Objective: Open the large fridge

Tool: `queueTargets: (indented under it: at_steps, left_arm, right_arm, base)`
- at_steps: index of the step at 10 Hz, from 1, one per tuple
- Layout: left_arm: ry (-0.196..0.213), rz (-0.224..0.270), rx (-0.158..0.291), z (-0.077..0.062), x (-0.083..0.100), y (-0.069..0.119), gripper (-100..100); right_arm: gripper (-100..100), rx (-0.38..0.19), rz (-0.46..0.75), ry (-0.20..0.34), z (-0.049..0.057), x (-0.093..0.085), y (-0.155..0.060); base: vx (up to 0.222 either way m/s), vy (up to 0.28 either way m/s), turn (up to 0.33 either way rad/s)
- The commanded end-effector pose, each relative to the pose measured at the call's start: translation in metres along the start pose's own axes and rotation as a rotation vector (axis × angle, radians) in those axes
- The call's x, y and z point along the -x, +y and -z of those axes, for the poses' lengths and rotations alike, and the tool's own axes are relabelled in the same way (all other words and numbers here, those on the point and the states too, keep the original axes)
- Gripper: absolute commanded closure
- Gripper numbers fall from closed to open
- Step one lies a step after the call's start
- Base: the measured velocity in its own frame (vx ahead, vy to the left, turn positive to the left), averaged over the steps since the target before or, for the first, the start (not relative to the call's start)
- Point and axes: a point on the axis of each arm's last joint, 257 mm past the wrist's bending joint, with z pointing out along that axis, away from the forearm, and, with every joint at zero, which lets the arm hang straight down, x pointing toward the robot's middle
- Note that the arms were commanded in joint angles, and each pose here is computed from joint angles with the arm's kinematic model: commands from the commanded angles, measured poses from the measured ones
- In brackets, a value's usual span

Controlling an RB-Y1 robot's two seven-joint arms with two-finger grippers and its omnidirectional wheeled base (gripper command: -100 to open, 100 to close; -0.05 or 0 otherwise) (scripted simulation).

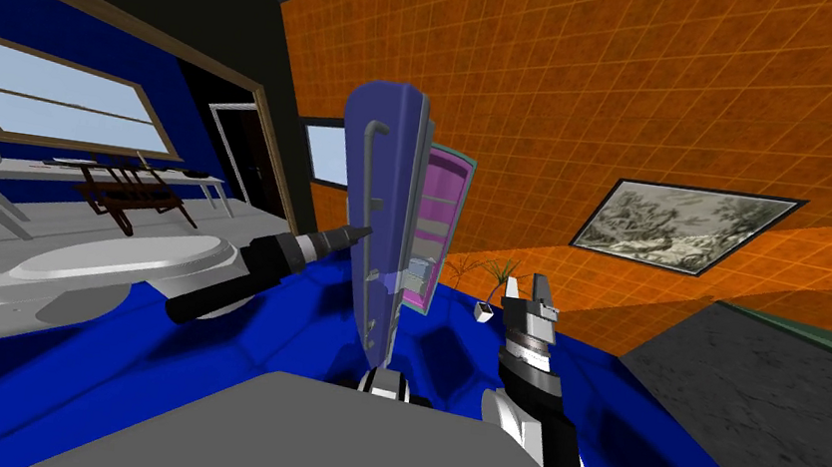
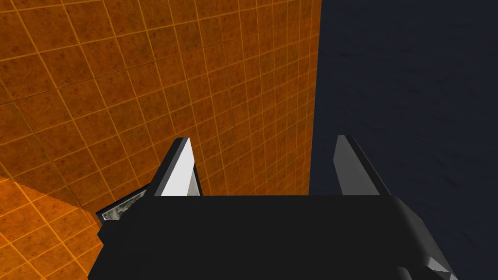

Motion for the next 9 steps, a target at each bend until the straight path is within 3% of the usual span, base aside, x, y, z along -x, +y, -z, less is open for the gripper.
queueTargets:
  at_steps: [1, 2, 3, 4, 6, 7, 9]
  left_arm:
    - [-0.034, 0.037, -0.004, -0.004, 0.014, -0.002, 100]
    - [-0.034, 0.039, -0.004, -0.004, 0.014, -0.002, 100]
    - [0.001, -0.005, -0.017, -0.004, 0.007, -0.003, 100]
    - [-0.005, -0.005, -0.024, -0.004, 0.008, -0.005, 100]
    - [-0.007, 0.039, -0.027, -0.004, 0.009, -0.006, 100]
    - [0.032, -0.011, -0.036, -0.004, 0.001, -0.006, 100]
    - [0.026, 0.014, -0.046, -0.004, 0.003, -0.008, 100]
  right_arm:
    - [0, 0.0, 0.0, 0.0, 0.0, 0.0, 0.0]
    - [0, 0.0, 0.0, 0.0, 0.0, 0.0, 0.0]
    - [0, 0.0, 0.0, 0.0, 0.0, 0.0, 0.0]
    - [0, 0.0, 0.0, 0.0, 0.0, 0.0, 0.0]
    - [0, 0.0, 0.0, 0.0, 0.0, 0.0, 0.0]
    - [0, 0.0, 0.0, 0.0, 0.0, 0.0, 0.0]
    - [0, 0.0, 0.0, 0.0, 0.0, 0.0, 0.0]
  base:
    - [-0.021, 0.035, 0.01]
    - [-0.001, 0.005, 0.016]
    - [-0.064, 0.12, -0.086]
    - [-0.084, 0.174, -0.087]
    - [-0.021, 0.067, 0.015]
    - [-0.064, 0.129, -0.072]
    - [-0.054, 0.116, -0.037]
